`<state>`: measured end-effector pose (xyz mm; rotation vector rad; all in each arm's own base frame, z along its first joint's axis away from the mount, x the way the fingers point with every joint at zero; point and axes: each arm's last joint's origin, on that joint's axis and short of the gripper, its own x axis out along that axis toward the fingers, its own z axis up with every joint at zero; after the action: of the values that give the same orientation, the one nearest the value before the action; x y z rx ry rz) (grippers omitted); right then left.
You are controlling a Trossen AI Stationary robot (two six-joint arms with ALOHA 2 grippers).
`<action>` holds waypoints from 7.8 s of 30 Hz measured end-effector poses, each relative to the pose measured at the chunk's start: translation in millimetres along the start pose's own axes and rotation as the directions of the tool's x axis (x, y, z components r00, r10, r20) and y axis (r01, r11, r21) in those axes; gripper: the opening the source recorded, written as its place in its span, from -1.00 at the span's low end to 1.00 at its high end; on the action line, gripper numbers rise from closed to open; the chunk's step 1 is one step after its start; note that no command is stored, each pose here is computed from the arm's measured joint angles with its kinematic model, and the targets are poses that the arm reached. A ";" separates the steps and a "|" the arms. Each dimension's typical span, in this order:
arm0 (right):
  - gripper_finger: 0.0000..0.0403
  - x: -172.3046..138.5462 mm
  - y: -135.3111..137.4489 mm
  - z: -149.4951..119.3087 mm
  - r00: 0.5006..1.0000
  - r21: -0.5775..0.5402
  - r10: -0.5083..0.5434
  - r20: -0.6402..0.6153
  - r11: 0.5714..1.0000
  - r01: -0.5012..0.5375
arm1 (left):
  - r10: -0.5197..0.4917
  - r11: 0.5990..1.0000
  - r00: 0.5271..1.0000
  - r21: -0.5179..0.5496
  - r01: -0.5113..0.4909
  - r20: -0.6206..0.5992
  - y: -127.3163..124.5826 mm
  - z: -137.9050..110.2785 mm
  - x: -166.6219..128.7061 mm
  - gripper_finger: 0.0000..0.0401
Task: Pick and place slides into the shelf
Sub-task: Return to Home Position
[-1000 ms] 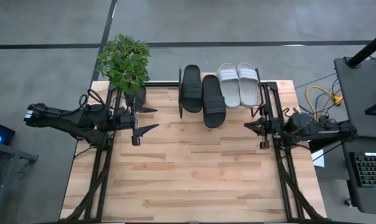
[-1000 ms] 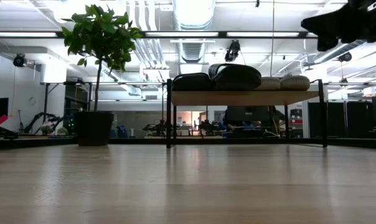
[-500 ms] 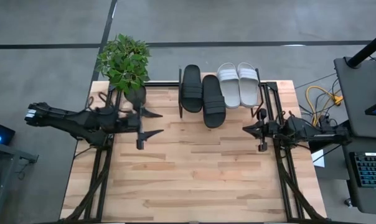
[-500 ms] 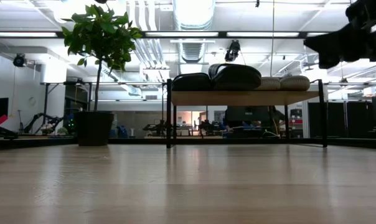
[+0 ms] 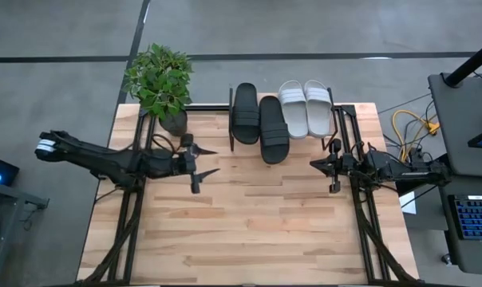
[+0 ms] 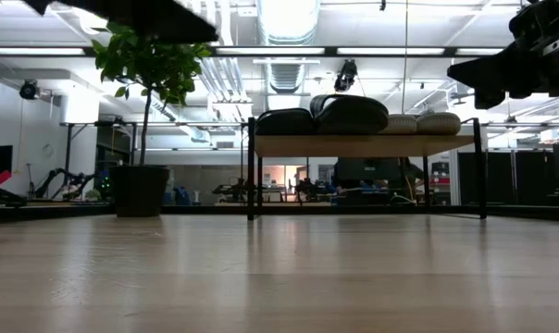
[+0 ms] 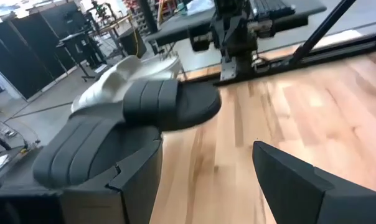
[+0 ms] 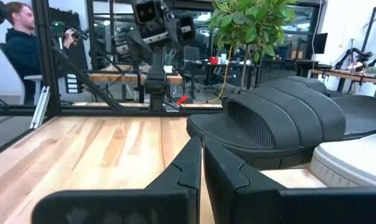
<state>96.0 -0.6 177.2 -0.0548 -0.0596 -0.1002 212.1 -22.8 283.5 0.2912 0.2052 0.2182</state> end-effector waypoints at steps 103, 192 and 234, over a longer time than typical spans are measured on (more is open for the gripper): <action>-0.96 -0.7 4.8 -7.3 0.994 0.053 0.094 -0.058 0.994 -0.091 | -0.192 0.957 0.956 -0.174 0.233 0.222 1.4 -118.8 -98.2 -1.00; -0.96 0.8 4.9 -8.9 0.993 0.158 0.085 -0.080 0.985 -0.071 | -0.247 0.938 0.941 -0.187 0.292 0.230 -0.6 -118.5 -97.8 -1.00; -0.96 0.8 4.8 -8.9 0.993 0.158 0.084 -0.080 0.985 -0.071 | -0.247 0.938 0.941 -0.187 0.292 0.230 -0.6 -118.4 -97.8 -1.00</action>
<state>97.8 3.6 168.1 0.1027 0.0217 -0.0196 91.5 -16.1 188.8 0.0623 0.0154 -0.0640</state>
